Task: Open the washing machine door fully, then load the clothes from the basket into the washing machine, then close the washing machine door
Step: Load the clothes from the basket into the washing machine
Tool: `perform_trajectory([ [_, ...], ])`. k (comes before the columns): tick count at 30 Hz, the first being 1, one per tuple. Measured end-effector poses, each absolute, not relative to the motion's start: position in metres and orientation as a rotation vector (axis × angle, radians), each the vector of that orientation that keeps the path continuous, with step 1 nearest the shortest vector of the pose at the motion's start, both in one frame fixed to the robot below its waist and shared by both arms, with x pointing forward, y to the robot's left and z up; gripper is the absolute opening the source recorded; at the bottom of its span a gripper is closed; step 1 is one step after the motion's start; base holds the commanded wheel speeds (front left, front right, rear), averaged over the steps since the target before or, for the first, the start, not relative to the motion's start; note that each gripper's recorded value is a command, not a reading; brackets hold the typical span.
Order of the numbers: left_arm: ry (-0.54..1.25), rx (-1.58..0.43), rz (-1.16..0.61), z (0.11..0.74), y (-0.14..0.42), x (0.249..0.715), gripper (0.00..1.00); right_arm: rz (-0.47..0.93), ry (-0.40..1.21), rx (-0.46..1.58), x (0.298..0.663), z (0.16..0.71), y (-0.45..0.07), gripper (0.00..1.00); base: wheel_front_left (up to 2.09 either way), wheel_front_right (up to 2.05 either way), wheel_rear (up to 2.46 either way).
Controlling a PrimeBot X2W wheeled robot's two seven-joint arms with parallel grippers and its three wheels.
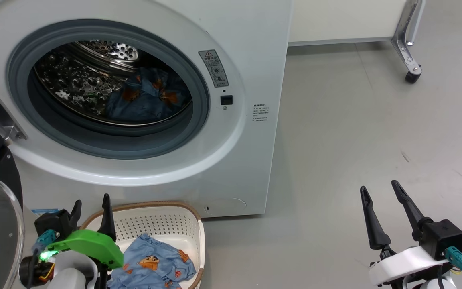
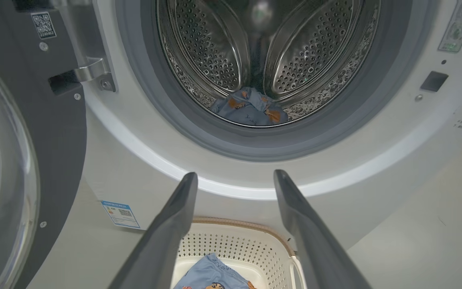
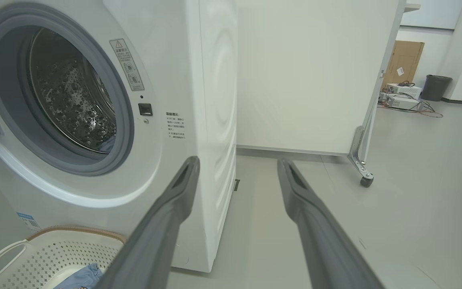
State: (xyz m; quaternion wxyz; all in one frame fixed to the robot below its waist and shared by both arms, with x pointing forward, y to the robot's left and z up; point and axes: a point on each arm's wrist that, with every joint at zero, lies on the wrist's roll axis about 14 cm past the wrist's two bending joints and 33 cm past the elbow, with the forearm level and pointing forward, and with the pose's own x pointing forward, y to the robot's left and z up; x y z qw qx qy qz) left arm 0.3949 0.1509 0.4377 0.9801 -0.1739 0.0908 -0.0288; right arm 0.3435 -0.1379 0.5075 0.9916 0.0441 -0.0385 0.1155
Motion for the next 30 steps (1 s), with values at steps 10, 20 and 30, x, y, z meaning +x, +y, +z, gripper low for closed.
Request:
perform_trajectory([
  [10, 0.126, -0.367, -0.013, 0.446, 0.168, 0.37, 1.0, 0.217, -0.081, 0.08, 0.338, 0.508, -0.145, 1.0, 0.0, 0.0, 0.0],
  [20, 0.1, -0.365, 0.005, 0.448, 0.176, 0.339, 1.0, 0.221, -0.08, 0.074, 0.335, 0.508, -0.145, 1.0, 0.0, 0.0, 0.0],
  [30, 0.056, -0.362, 0.001, 0.46, 0.176, 0.328, 1.0, 0.194, -0.038, 0.071, 0.327, 0.495, -0.153, 1.0, 0.0, 0.0, 0.0],
])
